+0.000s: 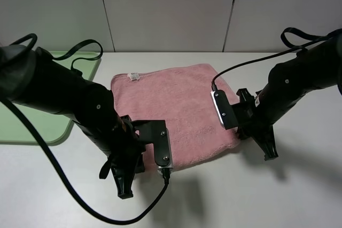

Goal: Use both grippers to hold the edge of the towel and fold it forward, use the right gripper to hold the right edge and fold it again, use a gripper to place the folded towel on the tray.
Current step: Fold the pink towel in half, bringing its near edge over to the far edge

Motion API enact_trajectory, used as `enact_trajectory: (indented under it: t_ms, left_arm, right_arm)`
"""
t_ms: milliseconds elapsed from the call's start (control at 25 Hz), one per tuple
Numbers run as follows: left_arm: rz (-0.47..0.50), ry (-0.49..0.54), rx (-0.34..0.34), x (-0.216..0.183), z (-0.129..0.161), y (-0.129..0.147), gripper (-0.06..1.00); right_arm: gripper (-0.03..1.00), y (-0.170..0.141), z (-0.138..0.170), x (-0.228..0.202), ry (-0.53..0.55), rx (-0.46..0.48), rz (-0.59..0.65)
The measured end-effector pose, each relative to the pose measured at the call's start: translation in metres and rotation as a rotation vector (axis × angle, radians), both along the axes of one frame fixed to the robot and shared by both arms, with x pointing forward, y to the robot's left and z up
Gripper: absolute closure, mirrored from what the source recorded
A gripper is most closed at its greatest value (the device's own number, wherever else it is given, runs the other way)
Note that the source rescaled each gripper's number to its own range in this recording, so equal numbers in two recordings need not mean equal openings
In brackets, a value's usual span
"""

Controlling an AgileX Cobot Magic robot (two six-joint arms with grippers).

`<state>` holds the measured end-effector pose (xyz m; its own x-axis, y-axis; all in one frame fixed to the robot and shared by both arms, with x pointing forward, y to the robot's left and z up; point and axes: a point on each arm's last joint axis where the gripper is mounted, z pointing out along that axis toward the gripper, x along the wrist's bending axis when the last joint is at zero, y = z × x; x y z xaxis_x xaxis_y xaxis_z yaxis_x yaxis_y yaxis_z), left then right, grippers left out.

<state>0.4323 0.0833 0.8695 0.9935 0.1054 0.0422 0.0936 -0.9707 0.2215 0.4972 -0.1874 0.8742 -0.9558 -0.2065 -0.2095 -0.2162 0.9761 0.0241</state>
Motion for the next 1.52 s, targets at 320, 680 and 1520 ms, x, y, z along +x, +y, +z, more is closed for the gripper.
enact_trajectory:
  t_ms: [320, 680, 1520]
  left_arm:
    - [0.000, 0.018, -0.014, -0.006, 0.022, 0.003, 0.94]
    - [0.002, -0.057, -0.104, -0.009, 0.063, 0.006, 0.94]
    - [0.010, -0.013, -0.118, -0.027, 0.098, 0.019, 0.94]
  right_arm:
    - [0.97, -0.001, 0.034, -0.005, -0.047, 0.048, -0.044]
    - [0.97, -0.006, 0.063, -0.017, -0.044, 0.052, -0.051]
    - [0.97, -0.021, 0.092, -0.053, 0.147, -0.013, -0.179]
